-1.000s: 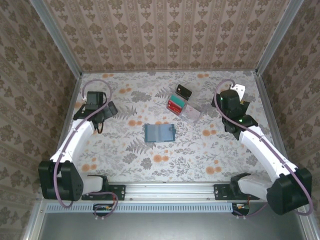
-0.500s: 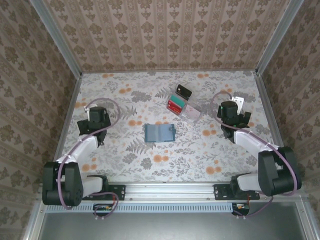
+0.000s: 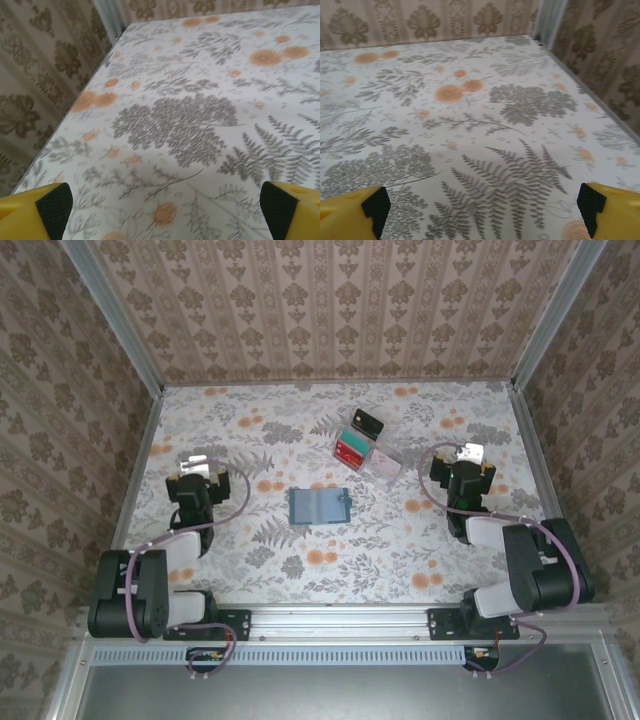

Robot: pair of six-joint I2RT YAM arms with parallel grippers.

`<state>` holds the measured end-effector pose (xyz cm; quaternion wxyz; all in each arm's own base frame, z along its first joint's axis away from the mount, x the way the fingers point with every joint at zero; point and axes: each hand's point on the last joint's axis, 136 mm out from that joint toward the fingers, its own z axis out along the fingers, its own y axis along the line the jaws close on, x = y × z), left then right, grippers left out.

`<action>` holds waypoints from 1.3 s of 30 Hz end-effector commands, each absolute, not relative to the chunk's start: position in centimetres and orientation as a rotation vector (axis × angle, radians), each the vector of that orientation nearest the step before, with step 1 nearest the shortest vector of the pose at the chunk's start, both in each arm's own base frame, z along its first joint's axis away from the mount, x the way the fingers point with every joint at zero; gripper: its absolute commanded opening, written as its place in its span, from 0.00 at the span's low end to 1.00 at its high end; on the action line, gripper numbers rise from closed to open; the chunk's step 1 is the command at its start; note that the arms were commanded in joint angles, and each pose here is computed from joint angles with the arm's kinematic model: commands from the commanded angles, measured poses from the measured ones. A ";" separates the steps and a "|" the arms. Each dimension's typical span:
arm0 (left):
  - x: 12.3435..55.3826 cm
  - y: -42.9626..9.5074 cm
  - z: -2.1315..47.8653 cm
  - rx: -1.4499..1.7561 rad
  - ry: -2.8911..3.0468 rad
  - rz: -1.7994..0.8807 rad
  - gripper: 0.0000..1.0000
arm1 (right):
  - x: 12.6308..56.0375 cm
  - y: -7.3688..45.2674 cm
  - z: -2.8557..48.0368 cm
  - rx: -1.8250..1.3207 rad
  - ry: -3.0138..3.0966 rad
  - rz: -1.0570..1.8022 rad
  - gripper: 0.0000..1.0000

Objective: Take the credit cards out of the card holder

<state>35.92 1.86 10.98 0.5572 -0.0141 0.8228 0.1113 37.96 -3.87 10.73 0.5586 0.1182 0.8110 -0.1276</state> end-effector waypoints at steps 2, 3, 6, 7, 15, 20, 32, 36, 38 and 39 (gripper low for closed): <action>37.4 -0.3 12.9 0.073 1.829 0.157 1.00 | 39.0 -2.1 11.3 0.179 1.877 -0.205 1.00; 37.6 -0.6 12.8 0.090 1.823 0.142 1.00 | 38.9 -1.9 11.3 0.168 1.868 -0.194 1.00; 38.2 -1.1 11.5 0.122 1.848 0.134 1.00 | 38.8 -1.7 10.8 0.154 1.851 -0.175 1.00; 38.4 -1.3 11.2 0.132 1.847 0.139 1.00 | 38.9 -1.6 10.5 0.151 1.854 -0.174 1.00; 39.3 -0.2 9.7 0.063 1.894 0.195 1.00 | 39.2 -2.8 10.1 0.212 1.877 -0.204 1.00; 39.7 1.2 9.7 -0.012 1.907 0.198 1.00 | 39.3 -2.7 10.1 0.214 1.877 -0.202 1.00; 39.7 1.1 9.6 -0.005 1.917 0.186 1.00 | 39.3 -2.7 10.2 0.212 1.877 -0.201 1.00; 39.8 1.0 9.6 0.000 1.918 0.180 1.00 | 39.3 -2.7 10.2 0.212 1.878 -0.201 1.00; 39.7 1.0 9.6 0.006 1.919 0.179 1.00 | 39.3 -2.7 10.1 0.213 1.878 -0.202 1.00; 39.7 1.0 9.6 0.006 1.919 0.179 1.00 | 39.2 -2.7 10.1 0.213 1.879 -0.201 1.00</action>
